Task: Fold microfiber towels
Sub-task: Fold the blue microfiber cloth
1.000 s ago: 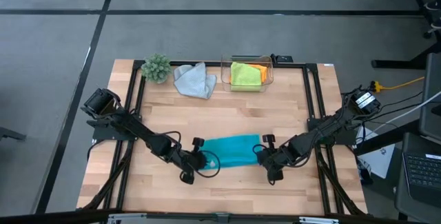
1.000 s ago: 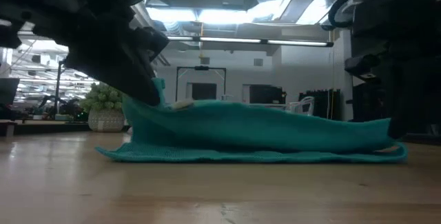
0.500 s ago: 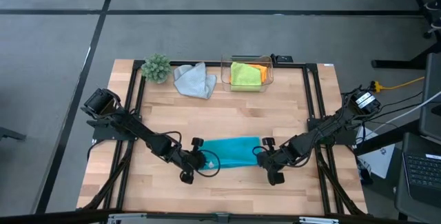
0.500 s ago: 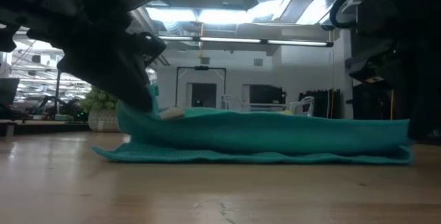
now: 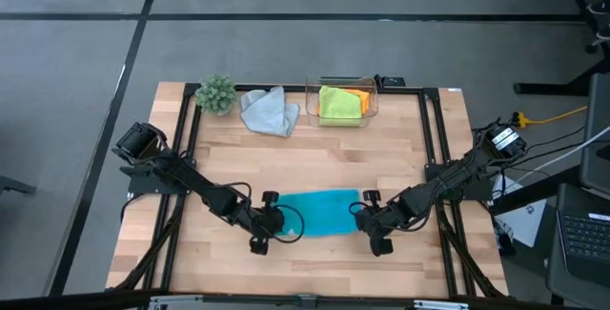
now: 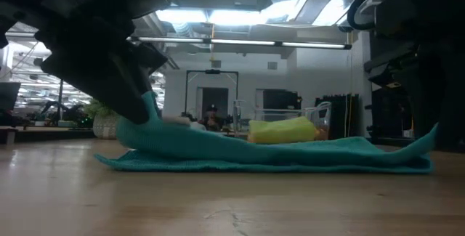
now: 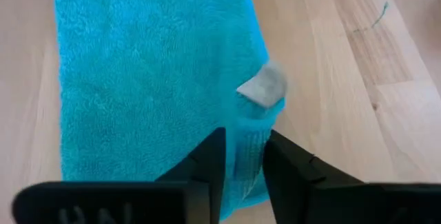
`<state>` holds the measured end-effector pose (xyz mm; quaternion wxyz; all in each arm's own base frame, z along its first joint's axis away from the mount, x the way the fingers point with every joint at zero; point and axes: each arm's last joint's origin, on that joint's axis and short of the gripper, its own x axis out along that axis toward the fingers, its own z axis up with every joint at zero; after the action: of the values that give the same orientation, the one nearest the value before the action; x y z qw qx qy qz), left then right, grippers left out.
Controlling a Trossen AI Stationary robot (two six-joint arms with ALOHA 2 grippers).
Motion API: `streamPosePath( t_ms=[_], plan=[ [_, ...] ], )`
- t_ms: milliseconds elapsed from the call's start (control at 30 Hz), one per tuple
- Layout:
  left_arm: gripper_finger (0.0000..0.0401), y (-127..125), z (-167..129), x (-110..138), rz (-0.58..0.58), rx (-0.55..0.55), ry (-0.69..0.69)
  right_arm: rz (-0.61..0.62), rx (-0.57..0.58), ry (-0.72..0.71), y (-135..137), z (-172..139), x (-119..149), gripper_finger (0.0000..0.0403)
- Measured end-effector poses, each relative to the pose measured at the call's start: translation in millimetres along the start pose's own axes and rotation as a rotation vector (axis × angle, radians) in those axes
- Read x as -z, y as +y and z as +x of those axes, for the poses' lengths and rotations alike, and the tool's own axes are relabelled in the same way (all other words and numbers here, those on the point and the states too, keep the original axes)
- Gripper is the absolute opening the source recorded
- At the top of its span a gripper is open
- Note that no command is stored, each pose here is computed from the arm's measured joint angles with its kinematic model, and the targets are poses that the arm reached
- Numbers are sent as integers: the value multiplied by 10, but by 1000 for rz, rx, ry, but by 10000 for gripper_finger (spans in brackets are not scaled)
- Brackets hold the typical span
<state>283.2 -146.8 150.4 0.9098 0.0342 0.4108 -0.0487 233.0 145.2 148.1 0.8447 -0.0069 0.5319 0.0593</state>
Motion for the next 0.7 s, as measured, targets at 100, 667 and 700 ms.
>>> streamPosePath(
  t_ms=[100, 667, 700],
  plan=[
    [97, 1, -4, 4, 1, -1, 4, -1, -9, 4, 3, -1, -1, 94],
    [100, 73, -403, -198, -38, -18, -124, -100, -67, -5, 86, -162, -221, 94],
    [100, 86, -408, -201, -40, -45, -131, -109, -40, -14, 72, -161, -227, 94]
  ],
)
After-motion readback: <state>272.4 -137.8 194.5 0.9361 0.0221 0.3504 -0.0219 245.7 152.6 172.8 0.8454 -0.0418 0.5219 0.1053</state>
